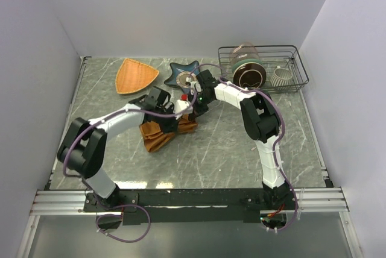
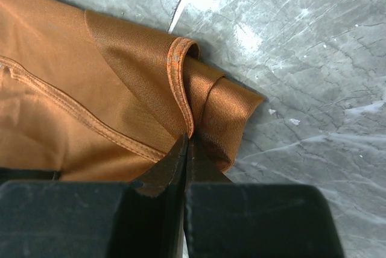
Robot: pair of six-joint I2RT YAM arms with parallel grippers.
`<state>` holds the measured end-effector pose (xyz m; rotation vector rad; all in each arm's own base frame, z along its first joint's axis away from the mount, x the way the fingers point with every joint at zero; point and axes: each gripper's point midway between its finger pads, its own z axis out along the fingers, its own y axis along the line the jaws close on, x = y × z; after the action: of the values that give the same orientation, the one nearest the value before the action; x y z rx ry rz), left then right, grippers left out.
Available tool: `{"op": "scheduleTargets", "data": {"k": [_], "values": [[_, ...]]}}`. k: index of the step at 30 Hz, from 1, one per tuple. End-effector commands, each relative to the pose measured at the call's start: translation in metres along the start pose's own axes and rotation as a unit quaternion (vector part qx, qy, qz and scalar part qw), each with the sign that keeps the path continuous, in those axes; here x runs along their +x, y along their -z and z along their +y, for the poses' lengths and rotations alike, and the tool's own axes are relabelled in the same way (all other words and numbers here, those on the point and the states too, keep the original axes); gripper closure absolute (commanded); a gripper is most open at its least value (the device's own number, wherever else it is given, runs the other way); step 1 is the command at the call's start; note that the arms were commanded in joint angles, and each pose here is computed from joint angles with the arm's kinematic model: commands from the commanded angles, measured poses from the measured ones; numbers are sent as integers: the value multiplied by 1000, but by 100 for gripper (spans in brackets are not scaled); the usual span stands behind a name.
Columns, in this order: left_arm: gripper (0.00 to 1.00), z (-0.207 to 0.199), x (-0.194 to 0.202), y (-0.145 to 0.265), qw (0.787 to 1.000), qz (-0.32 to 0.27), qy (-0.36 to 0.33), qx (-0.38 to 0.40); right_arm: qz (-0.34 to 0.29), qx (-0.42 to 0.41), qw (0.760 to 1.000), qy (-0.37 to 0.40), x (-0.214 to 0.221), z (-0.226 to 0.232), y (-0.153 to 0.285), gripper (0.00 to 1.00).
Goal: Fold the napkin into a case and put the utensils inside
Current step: Pick up the 2/3-rectangle-folded napkin from the center of the board, then fold the 2/3-rectangle-folded napkin at the center of the board.
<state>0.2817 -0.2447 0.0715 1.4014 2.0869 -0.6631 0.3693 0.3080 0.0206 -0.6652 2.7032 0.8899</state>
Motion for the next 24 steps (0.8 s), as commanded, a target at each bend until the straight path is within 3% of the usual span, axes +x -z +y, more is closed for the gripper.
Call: {"op": "scheduleTargets", "data": {"k": [1, 9, 19, 24], "values": [[99, -20, 7, 7, 988, 6, 103, 114, 12, 48, 999, 18, 5, -22, 1, 100], [99, 22, 9, 13, 961, -20, 227, 159, 11, 45, 999, 26, 3, -20, 1, 100], [99, 56, -8, 19, 948, -44, 270, 165, 12, 46, 998, 28, 2, -22, -3, 100], [97, 75, 2, 8, 933, -34, 320, 160, 11, 46, 998, 33, -1, -21, -5, 100]]}}
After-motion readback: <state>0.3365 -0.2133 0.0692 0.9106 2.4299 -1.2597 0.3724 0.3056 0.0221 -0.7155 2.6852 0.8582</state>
